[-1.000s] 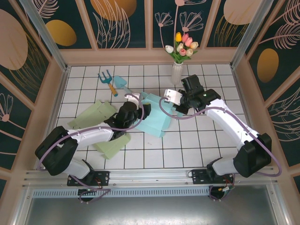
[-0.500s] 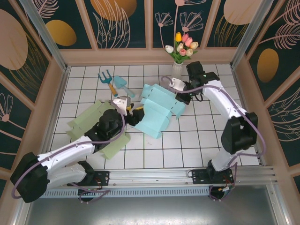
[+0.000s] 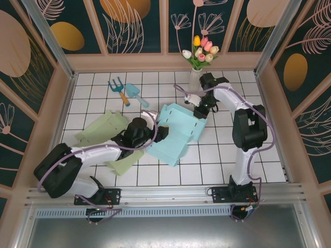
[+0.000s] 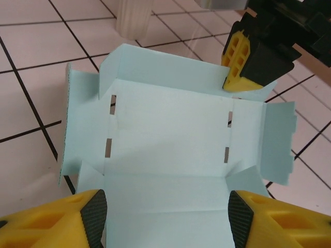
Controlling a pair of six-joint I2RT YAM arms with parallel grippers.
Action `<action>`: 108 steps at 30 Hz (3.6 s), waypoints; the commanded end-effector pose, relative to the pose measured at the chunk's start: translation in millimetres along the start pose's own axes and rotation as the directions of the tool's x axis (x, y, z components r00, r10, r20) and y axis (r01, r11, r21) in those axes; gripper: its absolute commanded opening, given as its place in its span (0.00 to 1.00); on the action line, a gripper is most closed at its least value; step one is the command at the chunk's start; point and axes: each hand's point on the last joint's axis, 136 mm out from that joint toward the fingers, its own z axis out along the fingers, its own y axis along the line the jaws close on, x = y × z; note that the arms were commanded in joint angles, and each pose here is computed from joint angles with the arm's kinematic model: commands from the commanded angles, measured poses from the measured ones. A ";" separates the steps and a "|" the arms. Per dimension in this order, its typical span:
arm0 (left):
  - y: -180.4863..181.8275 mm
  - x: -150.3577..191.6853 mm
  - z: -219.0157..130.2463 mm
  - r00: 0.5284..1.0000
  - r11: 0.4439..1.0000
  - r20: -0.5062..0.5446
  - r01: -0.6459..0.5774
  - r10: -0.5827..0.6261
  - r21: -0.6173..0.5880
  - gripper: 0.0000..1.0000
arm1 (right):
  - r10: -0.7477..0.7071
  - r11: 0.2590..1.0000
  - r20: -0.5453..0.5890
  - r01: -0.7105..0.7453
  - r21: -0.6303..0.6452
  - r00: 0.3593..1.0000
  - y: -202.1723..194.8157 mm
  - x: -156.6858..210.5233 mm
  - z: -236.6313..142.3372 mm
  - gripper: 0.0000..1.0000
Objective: Fold the paper box
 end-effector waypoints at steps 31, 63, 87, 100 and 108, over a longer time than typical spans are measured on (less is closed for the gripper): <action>30.6 43.0 83.4 0.961 0.989 -0.252 0.087 -0.114 -0.116 0.65 | 0.002 0.995 -0.104 0.008 0.101 0.995 -21.6 16.2 9.7 0.00; 49.7 -36.0 11.9 0.992 0.967 0.022 0.124 -0.122 -0.224 0.65 | -0.160 0.949 -0.064 0.171 0.264 0.985 -11.9 1.8 -7.3 0.00; 59.7 2.0 -40.7 0.979 0.986 0.202 0.059 -0.027 -0.156 0.55 | -0.642 0.464 -0.131 0.518 0.718 0.756 14.0 -18.0 -50.0 0.00; 33.3 25.1 -27.1 0.985 1.000 0.174 -0.013 0.008 0.028 0.54 | -0.717 0.250 -0.213 0.530 0.811 0.664 25.0 -31.4 -61.9 0.00; 39.2 29.9 -18.1 0.986 0.999 0.158 -0.044 0.044 -0.004 0.53 | -0.736 0.221 -0.229 0.545 0.809 0.638 29.0 -29.9 -50.8 0.00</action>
